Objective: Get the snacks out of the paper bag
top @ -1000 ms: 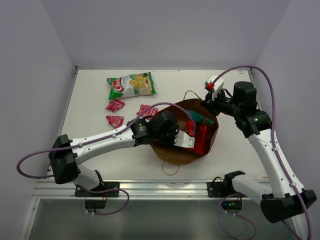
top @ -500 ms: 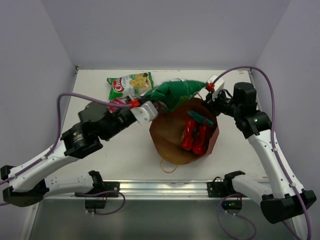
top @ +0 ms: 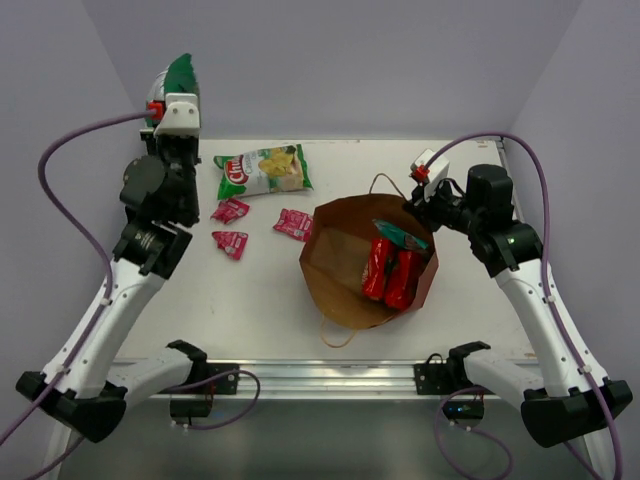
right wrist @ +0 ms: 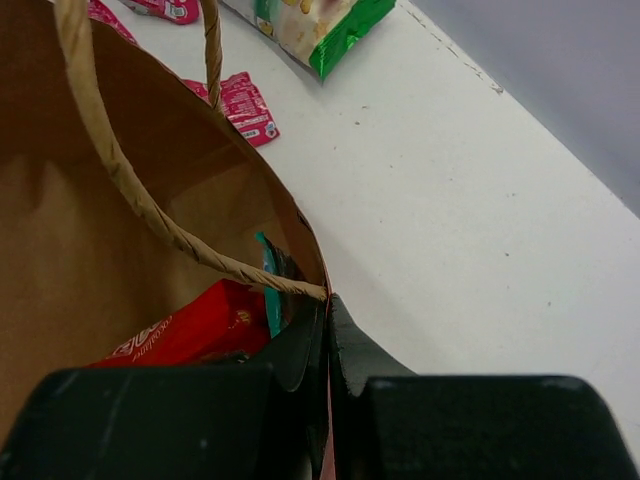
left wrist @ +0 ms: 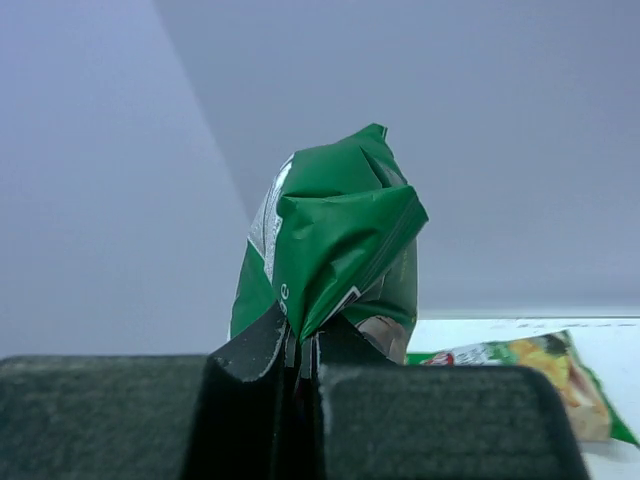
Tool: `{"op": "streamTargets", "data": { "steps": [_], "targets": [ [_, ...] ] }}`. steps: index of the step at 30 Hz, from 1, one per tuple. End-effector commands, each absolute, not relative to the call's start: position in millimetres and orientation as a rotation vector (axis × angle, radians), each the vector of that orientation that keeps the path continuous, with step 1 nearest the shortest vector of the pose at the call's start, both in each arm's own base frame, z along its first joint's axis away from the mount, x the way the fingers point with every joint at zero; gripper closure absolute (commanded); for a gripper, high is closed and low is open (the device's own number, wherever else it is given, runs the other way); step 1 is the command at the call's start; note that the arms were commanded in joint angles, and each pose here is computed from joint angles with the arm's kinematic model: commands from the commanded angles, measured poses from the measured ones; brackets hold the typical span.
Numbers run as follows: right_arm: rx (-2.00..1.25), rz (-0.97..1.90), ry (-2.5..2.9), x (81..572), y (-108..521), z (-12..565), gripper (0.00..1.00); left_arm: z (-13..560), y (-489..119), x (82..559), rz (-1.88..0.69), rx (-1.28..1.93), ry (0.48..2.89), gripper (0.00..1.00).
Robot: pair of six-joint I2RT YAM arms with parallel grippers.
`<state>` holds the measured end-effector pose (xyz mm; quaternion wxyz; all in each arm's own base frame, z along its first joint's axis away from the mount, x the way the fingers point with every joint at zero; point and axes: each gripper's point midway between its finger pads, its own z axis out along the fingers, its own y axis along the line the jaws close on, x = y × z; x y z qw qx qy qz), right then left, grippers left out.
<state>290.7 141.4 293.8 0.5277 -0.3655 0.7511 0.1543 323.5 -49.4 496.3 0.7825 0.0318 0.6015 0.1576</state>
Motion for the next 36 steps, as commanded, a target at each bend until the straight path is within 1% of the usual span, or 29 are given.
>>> {"op": "streamTargets", "data": {
  "steps": [1, 3, 4, 6, 7, 9, 11, 12, 13, 15, 16, 17, 18, 20, 21, 22, 23, 24, 26, 27, 28, 30, 31, 33, 34, 36],
  "targets": [
    [-0.865, 0.36, 1.656, 296.6, 147.4, 325.4, 1.0, 449.5, -27.6, 373.5, 0.292, -0.014, 1.387, 1.0],
    [-0.868, 0.367, 1.649, 295.7, 148.7, 325.7, 1.0, 426.1, -2.0, 402.7, 0.274, -0.022, 1.434, 1.0],
    [-0.871, 0.371, 1.649, 295.7, 149.5, 325.0, 1.0, 399.6, 0.7, 426.4, 0.252, -0.032, 1.495, 1.0],
    [-0.872, 0.372, 1.657, 296.8, 149.6, 323.1, 1.0, 383.0, 15.4, 447.7, 0.272, -0.038, 1.519, 1.0],
    [-0.872, 0.37, 1.66, 297.1, 149.3, 322.3, 1.0, 365.7, 18.8, 463.6, 0.303, -0.026, 1.538, 1.0],
    [-0.874, 0.373, 1.658, 297.2, 149.9, 321.3, 1.0, 345.1, 31.0, 476.3, 0.357, -0.043, 1.572, 1.0],
    [-0.877, 0.378, 1.66, 297.5, 150.7, 319.1, 1.0, 307.4, 41.6, 489.3, 0.418, -0.05, 1.652, 0.99],
    [-0.878, 0.379, 1.664, 297.6, 150.8, 317.7, 1.0, 294.1, 47.7, 490.2, 0.445, -0.067, 1.679, 0.93],
    [-0.878, 0.381, 1.667, 298.1, 150.7, 317.1, 1.0, 279.5, 51.8, 490.8, 0.463, -0.081, 1.711, 0.86],
    [-0.876, 0.374, 1.675, 297.8, 149.2, 315.8, 1.0, 262.5, 61.8, 478.8, 0.514, -0.121, 1.746, 0.51],
    [-0.875, 0.372, 1.671, 297.1, 149.3, 316.4, 1.0, 273.6, 63.1, 469.8, 0.512, -0.135, 1.722, 0.32],
    [-0.875, 0.369, 1.666, 297.3, 149.0, 317.5, 1.0, 274.7, 65.5, 461.6, 0.523, -0.147, 1.723, 0.06],
    [-0.876, 0.371, 1.667, 297.0, 149.2, 317.3, 1.0, 294.8, 66.6, 450.5, 0.511, -0.173, 1.681, 0.0],
    [-0.88, 0.379, 1.661, 296.0, 150.5, 320.1, 1.0, 307.3, 71.1, 435.5, 0.531, -0.195, 1.68, 0.0],
    [-0.88, 0.387, 1.664, 295.6, 151.3, 320.3, 1.0, 330.7, 71.1, 428.0, 0.514, -0.214, 1.646, 0.0],
    [-0.88, 0.389, 1.664, 294.8, 151.4, 321.7, 1.0, 328.7, 68.2, 420.9, 0.504, -0.191, 1.698, 0.0],
    [-0.878, 0.391, 1.665, 295.2, 151.3, 322.0, 1.0, 331.9, 63.3, 415.7, 0.478, -0.17, 1.722, 0.0],
    [-0.878, 0.389, 1.666, 295.1, 151.3, 322.3, 1.0, 351.2, 55.3, 404.5, 0.417, -0.167, 1.713, 0.0],
    [-0.871, 0.387, 1.668, 295.7, 150.8, 324.3, 1.0, 369.9, 21.2, 396.5, 0.251, -0.077, 1.69, 0.0],
    [-0.868, 0.388, 1.669, 296.0, 150.8, 325.5, 1.0, 389.3, 6.1, 383.6, 0.172, -0.061, 1.649, 0.0],
    [-0.864, 0.388, 1.663, 295.7, 150.8, 329.5, 1.0, 389.0, -26.4, 375.3, 0.051, 0.002, 1.664, 0.0],
    [-0.859, 0.391, 1.661, 295.7, 151.0, 333.0, 1.0, 402.9, -64.5, 354.3, -0.102, 0.058, 1.635, 0.0],
    [-0.858, 0.392, 1.657, 295.7, 151.3, 336.5, 1.0, 399.3, -100.8, 341.9, -0.223, 0.133, 1.645, 0.0],
    [-0.853, 0.388, 1.656, 297.1, 150.7, 338.8, 1.0, 397.5, -138.2, 324.6, -0.384, 0.173, 1.654, 0.0],
    [-0.853, 0.387, 1.658, 297.4, 150.8, 339.5, 1.0, 389.6, -170.3, 310.1, -0.473, 0.232, 1.675, 0.0],
    [-0.848, 0.382, 1.668, 298.8, 150.0, 338.9, 1.0, 378.7, -206.8, 295.1, -0.572, 0.273, 1.711, 0.0]
  ]
}}
